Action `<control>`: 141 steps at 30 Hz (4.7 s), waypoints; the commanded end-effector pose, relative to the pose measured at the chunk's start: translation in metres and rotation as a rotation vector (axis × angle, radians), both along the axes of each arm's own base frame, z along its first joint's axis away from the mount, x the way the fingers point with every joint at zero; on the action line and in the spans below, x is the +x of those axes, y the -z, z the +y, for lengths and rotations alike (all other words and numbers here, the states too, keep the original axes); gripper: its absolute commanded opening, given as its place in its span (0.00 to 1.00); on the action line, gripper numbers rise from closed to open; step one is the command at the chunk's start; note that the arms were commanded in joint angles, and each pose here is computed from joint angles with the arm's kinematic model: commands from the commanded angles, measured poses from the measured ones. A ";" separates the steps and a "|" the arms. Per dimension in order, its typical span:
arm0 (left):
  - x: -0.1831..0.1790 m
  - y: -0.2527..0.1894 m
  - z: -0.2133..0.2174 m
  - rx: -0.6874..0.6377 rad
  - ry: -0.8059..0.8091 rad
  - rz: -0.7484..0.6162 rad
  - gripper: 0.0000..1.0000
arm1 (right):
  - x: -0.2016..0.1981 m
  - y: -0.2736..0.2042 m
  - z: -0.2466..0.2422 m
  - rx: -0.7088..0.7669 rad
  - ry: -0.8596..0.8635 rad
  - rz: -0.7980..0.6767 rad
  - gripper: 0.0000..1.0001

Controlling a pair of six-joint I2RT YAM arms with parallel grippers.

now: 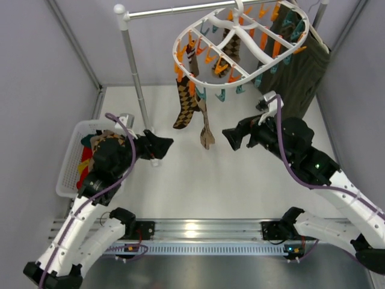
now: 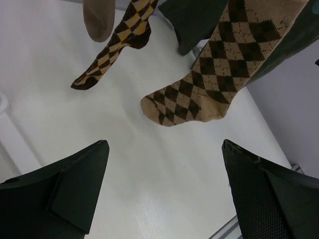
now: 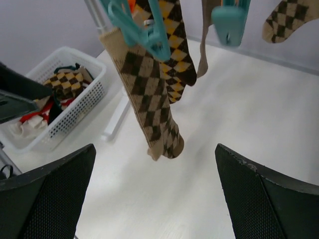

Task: Remove the socks clipped to the hanger

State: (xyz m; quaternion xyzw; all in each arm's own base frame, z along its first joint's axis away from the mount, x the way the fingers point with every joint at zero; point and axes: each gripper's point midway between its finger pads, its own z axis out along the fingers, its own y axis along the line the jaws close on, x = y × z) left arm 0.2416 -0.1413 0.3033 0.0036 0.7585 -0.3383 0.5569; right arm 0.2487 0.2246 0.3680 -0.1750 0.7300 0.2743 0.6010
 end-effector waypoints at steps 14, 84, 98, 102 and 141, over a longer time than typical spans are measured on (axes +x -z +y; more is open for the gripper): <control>0.025 0.004 -0.143 0.192 -0.084 -0.266 0.98 | -0.063 0.069 -0.022 0.113 -0.125 0.035 0.99; 0.072 0.049 -0.177 0.351 -0.410 -0.286 0.00 | 0.066 -0.058 0.081 -0.290 0.515 -0.082 0.75; 0.068 0.047 -0.172 0.331 -0.391 -0.287 0.00 | 0.081 -0.066 0.068 -0.262 0.667 -0.158 0.56; 0.068 0.050 -0.175 0.329 -0.389 -0.282 0.00 | 0.081 -0.071 0.065 -0.239 0.692 -0.167 0.52; 0.012 0.080 0.069 0.219 -0.691 0.125 0.02 | 0.005 -0.046 0.107 -0.082 0.014 -0.015 0.99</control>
